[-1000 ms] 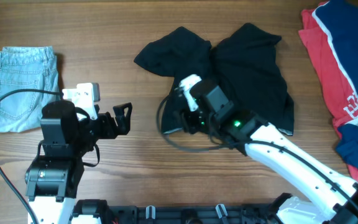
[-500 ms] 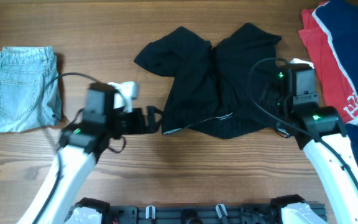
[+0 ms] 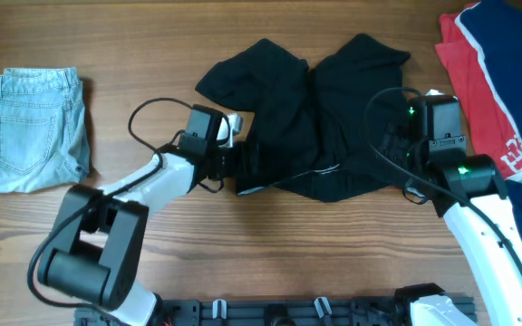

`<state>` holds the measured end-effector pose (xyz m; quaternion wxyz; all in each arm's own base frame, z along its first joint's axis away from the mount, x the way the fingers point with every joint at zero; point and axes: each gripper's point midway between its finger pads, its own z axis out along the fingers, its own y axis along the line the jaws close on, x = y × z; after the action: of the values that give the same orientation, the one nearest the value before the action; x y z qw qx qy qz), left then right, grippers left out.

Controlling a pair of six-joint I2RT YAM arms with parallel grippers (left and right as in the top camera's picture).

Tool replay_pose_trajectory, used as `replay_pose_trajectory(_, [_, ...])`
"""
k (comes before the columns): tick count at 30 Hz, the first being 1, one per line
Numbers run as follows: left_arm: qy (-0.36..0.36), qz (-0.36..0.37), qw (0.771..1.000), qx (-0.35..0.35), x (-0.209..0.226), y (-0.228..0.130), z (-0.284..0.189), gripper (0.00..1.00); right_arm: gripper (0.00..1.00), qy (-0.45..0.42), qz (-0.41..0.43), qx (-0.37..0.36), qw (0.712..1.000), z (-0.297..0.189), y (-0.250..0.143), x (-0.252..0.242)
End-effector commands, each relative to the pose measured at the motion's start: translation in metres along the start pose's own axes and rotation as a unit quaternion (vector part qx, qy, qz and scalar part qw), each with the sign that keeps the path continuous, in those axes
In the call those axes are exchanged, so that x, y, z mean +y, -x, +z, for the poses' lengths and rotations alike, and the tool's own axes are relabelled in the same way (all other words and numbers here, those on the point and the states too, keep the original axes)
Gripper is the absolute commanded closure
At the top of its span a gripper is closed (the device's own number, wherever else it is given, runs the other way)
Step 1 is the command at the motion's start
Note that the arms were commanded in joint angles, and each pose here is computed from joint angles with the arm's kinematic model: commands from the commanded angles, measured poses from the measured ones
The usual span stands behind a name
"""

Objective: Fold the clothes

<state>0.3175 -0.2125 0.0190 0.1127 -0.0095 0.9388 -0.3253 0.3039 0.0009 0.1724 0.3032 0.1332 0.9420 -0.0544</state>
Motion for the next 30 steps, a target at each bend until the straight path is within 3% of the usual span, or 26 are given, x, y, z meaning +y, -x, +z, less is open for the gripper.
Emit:
replay_pose_trajectory(1, [0.007, -0.024, 0.997, 0.069, 0.015, -0.041, 0.02, 0.86, 0.19, 0.002, 0.008, -0.001, 1.0, -0.001, 0.001, 0.0])
replay_pose_trajectory(2, [-0.001, -0.026, 0.997, 0.074, 0.011, -0.043, 0.019, 0.96, 0.19, 0.002, 0.008, -0.001, 1.0, -0.001, 0.0, 0.0])
replay_pose_trajectory(6, [-0.001, -0.047, 0.998, 0.042, 0.018, -0.023, -0.007, 0.96, 0.2, 0.001, 0.008, -0.001, 1.0, -0.001, 0.0, 0.0])
replay_pose_trajectory(10, [0.009, -0.097, 0.984, -0.149, 0.054, 0.079, -0.112, 0.96, 0.19, 0.001, 0.008, -0.001, 1.0, -0.001, 0.0, 0.0])
replay_pose_trajectory(13, [0.011, -0.13, 0.944, -0.304, 0.078, 0.151, -0.225, 0.94, 0.19, 0.002, 0.008, 0.0, 1.0, -0.001, 0.0, 0.0])
replay_pose_trajectory(15, [0.0, -0.134, 0.931, -0.338, 0.08, 0.168, -0.265, 0.11, 0.19, 0.002, 0.009, 0.0, 1.0, -0.001, 0.0, 0.0])
replay_pose_trajectory(16, [-0.009, -0.138, 0.932, -0.334, 0.079, 0.168, -0.271, 0.0, 0.2, 0.002, 0.009, -0.001, 1.0, -0.001, 0.0, 0.0])
replay_pose_trajectory(18, [-0.021, -0.173, 0.943, -0.285, 0.079, 0.146, -0.258, 0.0, 0.2, 0.002, 0.009, 0.0, 1.0, -0.001, 0.0, 0.0])
replay_pose_trajectory(23, [0.019, -0.236, 0.968, -0.087, 0.072, 0.055, -0.203, 0.0, 0.19, 0.002, 0.009, 0.0, 1.0, -0.001, 0.0, 0.0])
replay_pose_trajectory(27, [0.056, -0.196, 0.979, 0.029, 0.046, 0.0, -0.162, 0.0, 0.2, 0.001, 0.008, 0.003, 1.0, -0.001, -0.001, -0.001])
replay_pose_trajectory(30, [0.114, -0.203, 0.97, 0.068, 0.053, -0.03, -0.141, 0.0, 0.19, 0.0, 0.004, 0.01, 1.0, -0.001, -0.005, -0.001])
